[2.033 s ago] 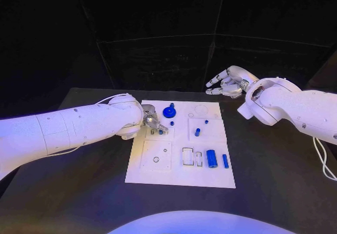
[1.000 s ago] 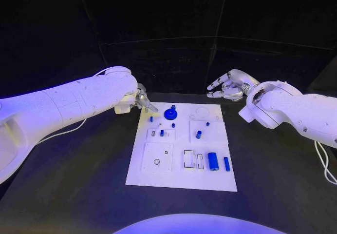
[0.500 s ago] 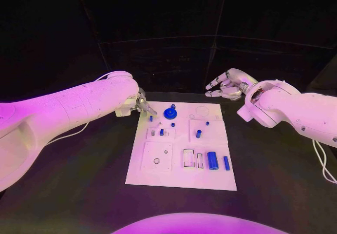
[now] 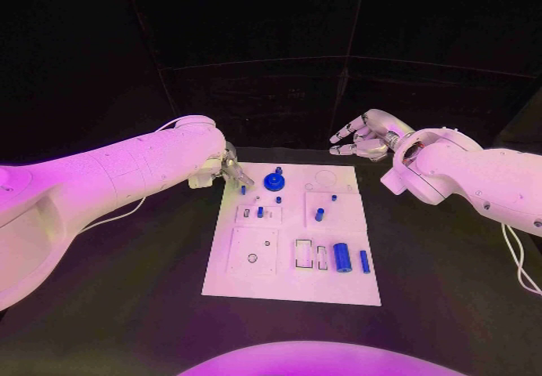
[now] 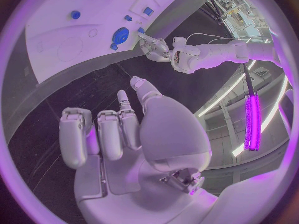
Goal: Assemble the parts on the task board
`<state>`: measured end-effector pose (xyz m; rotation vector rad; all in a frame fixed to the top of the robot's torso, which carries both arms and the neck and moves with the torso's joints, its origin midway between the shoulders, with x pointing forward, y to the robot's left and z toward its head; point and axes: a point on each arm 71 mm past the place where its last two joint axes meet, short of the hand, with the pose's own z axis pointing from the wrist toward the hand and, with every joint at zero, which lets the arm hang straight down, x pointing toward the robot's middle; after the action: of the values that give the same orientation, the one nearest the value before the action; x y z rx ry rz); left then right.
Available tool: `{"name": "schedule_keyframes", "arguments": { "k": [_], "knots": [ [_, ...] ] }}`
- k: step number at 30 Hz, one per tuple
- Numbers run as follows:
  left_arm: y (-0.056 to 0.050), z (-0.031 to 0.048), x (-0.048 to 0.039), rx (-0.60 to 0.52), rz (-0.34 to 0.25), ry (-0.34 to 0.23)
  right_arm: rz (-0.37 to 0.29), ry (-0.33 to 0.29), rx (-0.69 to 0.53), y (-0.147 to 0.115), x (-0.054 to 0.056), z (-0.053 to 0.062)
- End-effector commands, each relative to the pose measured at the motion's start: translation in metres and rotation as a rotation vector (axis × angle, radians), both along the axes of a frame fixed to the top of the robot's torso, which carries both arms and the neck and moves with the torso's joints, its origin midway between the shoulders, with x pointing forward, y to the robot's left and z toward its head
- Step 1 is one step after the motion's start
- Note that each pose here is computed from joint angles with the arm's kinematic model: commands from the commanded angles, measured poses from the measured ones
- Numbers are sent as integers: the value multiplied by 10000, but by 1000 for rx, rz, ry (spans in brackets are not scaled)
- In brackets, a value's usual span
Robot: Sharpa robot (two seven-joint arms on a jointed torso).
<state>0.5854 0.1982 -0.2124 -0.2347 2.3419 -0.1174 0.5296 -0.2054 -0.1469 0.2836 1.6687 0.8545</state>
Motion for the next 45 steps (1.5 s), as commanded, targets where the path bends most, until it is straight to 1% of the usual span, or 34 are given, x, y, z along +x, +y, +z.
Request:
{"name": "schedule_keyframes", "arguments": {
  "k": [1,9,33,45],
  "knots": [
    [-16,6,2,-3,-16,2,9,-4,-1,13,0,15],
    [-44,-2,-8,-5,-29,11,9,-3,-1,17,1,14],
    [-79,-11,-25,-10,-48,21,13,0,-2,29,2,11],
    [-73,-9,-19,-14,-46,16,17,3,-3,38,-1,9]
  ]
}}
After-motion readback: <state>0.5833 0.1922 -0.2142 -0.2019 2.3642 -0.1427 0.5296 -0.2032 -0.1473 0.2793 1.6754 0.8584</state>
